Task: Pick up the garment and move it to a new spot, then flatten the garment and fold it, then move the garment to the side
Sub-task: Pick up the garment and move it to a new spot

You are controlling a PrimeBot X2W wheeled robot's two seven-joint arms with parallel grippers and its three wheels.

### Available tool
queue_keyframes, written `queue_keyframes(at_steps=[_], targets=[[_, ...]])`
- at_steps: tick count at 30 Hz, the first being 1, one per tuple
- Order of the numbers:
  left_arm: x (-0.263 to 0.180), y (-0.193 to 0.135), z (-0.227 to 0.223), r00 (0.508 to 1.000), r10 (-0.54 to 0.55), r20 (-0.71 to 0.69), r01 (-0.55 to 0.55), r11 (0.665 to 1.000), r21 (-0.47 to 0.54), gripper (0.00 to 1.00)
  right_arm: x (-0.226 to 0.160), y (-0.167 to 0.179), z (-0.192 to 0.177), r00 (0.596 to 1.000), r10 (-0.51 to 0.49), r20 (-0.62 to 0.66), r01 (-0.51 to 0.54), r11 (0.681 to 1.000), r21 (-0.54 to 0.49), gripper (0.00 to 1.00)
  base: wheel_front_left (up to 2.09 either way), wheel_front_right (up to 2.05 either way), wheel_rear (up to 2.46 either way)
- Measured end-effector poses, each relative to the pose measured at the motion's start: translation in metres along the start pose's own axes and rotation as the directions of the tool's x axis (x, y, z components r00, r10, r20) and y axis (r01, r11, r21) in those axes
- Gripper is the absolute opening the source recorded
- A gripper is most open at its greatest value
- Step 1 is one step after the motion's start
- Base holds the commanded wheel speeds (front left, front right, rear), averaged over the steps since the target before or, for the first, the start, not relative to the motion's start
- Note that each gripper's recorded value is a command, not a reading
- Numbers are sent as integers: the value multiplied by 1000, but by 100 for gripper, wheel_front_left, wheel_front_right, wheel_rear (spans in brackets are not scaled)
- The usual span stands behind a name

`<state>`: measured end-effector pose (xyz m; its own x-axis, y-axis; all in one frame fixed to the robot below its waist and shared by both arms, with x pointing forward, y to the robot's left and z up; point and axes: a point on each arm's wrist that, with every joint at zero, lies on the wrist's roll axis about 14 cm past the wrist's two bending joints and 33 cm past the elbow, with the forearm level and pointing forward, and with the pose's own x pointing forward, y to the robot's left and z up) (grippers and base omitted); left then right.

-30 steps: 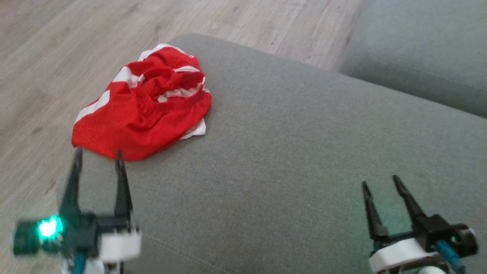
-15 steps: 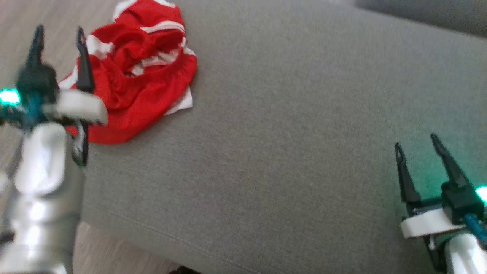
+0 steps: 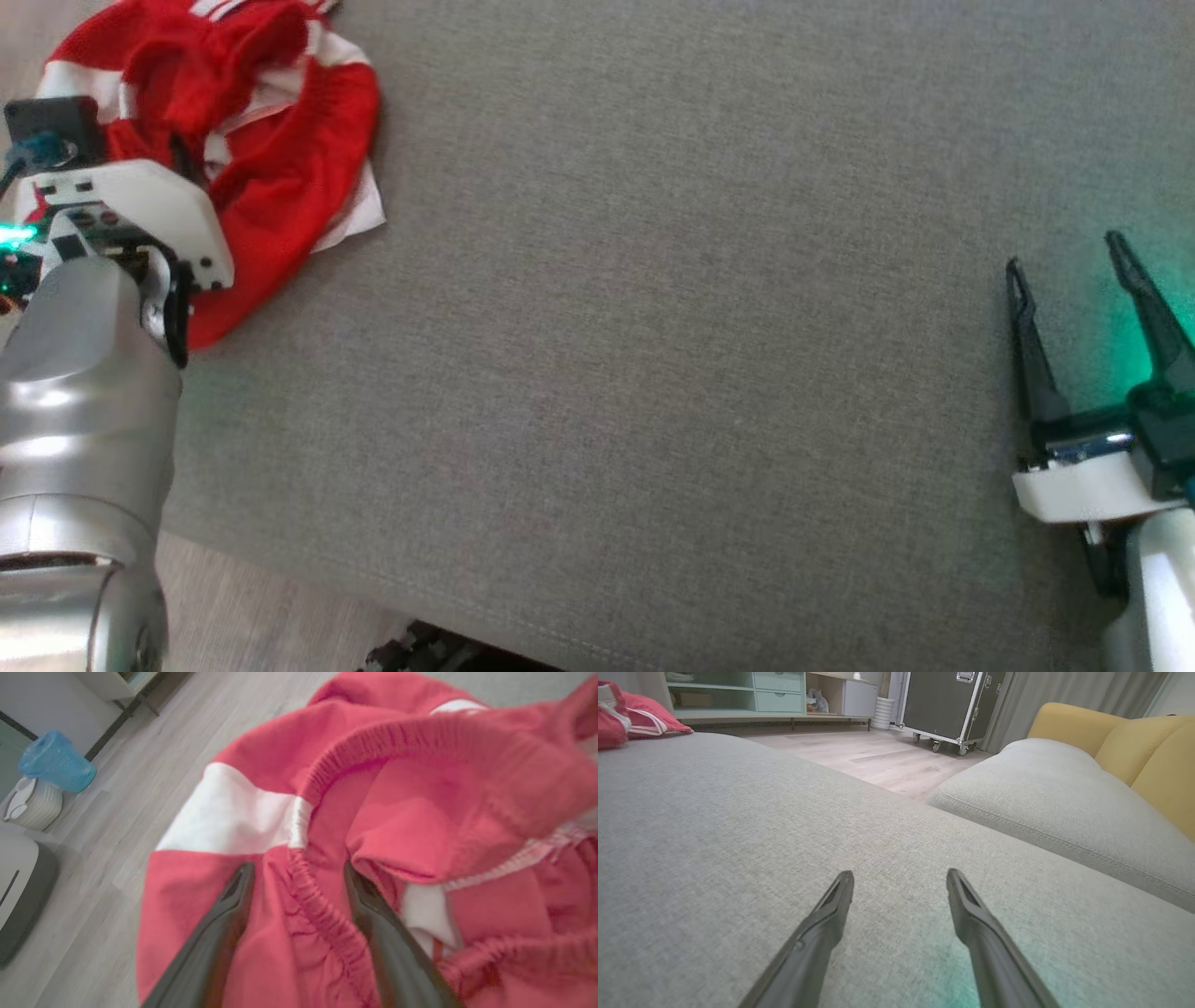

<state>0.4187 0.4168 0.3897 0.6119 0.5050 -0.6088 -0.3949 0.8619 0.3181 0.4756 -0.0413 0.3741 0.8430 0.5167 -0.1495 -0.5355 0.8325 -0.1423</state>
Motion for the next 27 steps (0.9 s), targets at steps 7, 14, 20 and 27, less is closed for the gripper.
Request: queue_keyframes(at_steps=[7,14,20,27], targets=[[9,-8,9,999,-7,41,8,1000,-18,0,3,-6,-1,1000,-16,10,16,1000,3,100,0,0,0],[-11,1,81,955,-18,298,11,1000,24,0,-1,-6,15,999,-32,21,32,999,-1,100,0,0,0],[-59,-1,166,837,-91,540,20,990,136,0,-17,-4,50,994,-80,70,78,996,31,100,0,0,0],[-144,-37,239,636,-268,724,98,958,269,0,-70,-8,78,984,-152,93,150,988,26,100,0,0,0]])
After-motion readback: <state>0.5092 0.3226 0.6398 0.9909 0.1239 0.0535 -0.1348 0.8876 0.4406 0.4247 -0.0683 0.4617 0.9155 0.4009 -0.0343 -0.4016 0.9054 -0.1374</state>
